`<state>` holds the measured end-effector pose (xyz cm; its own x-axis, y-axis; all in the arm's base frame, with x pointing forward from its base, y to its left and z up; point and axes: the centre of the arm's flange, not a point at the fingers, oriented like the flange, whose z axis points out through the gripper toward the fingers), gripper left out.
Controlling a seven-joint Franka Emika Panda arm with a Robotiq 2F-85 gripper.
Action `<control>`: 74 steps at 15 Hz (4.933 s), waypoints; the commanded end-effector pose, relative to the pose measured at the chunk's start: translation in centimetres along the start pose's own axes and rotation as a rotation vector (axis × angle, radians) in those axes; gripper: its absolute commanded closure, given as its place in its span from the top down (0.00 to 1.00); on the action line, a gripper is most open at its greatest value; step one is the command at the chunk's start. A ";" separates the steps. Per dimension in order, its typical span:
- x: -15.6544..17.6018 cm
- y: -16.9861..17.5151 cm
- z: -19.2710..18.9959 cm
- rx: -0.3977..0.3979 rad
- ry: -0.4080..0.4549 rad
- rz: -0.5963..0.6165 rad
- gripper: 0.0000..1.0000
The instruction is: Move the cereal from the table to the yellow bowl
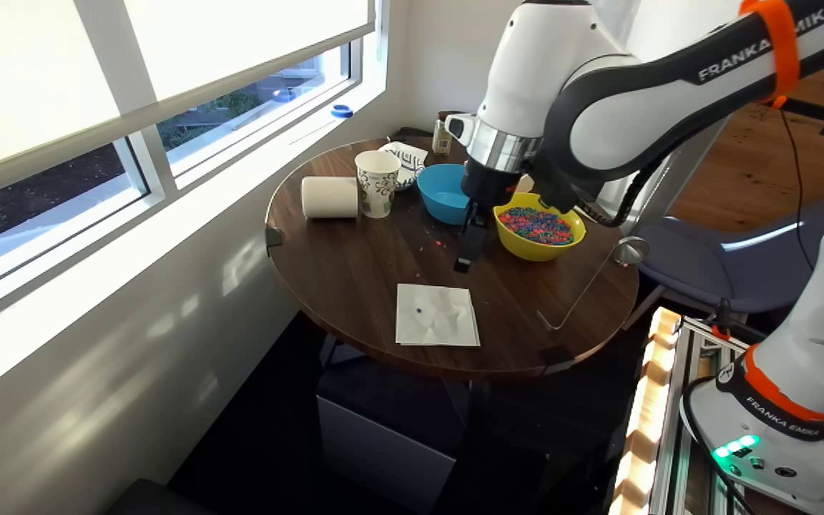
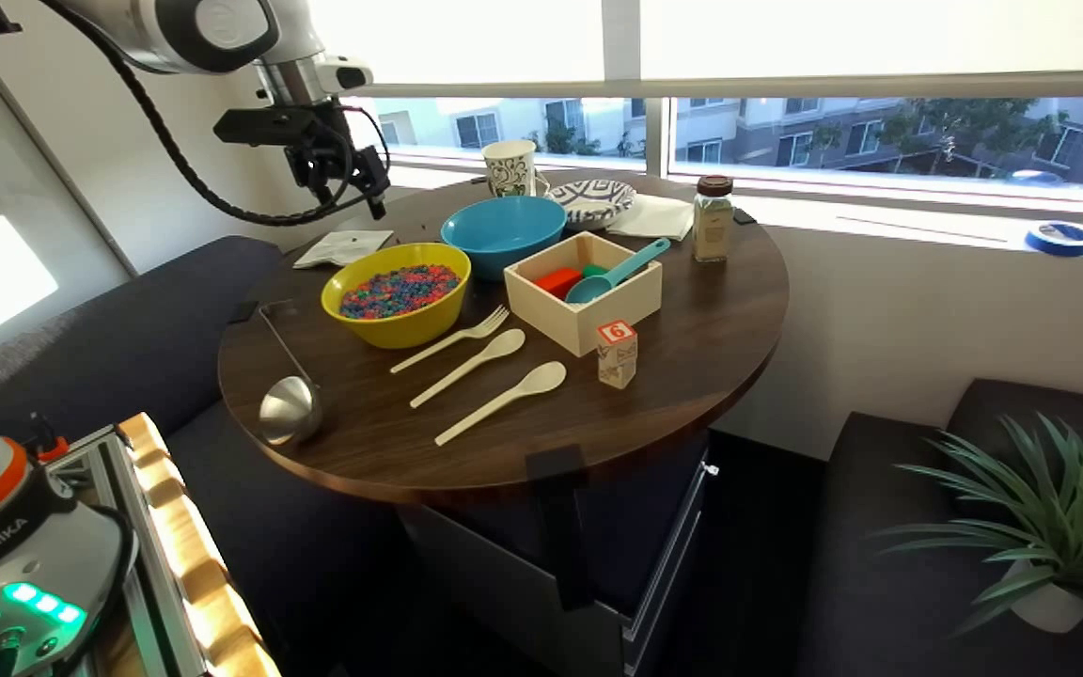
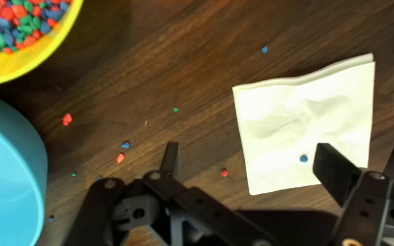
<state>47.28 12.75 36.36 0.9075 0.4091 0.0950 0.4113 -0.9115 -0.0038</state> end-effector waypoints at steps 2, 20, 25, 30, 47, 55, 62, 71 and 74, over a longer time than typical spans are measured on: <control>4.9 -0.5 3.2 -0.063 -0.034 -0.026 1.00; 6.2 -0.4 6.5 -0.077 -0.076 -0.003 0.47; 6.1 -0.4 6.9 -0.070 -0.076 0.008 0.31; 6.2 -0.6 6.9 -0.066 -0.051 0.009 0.19; 0.5 5.2 -7.9 -0.364 -0.056 0.238 0.01; -7.7 9.2 -10.5 -0.543 -0.399 0.519 0.01; -8.1 10.1 -7.9 -0.526 -0.430 0.507 0.01; -4.5 8.1 -6.3 -0.396 -0.205 0.386 0.66; -2.1 5.4 -5.6 -0.276 -0.078 0.318 0.88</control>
<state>46.96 4.14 42.81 0.9997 0.0208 0.0137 0.0145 -0.9334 0.3585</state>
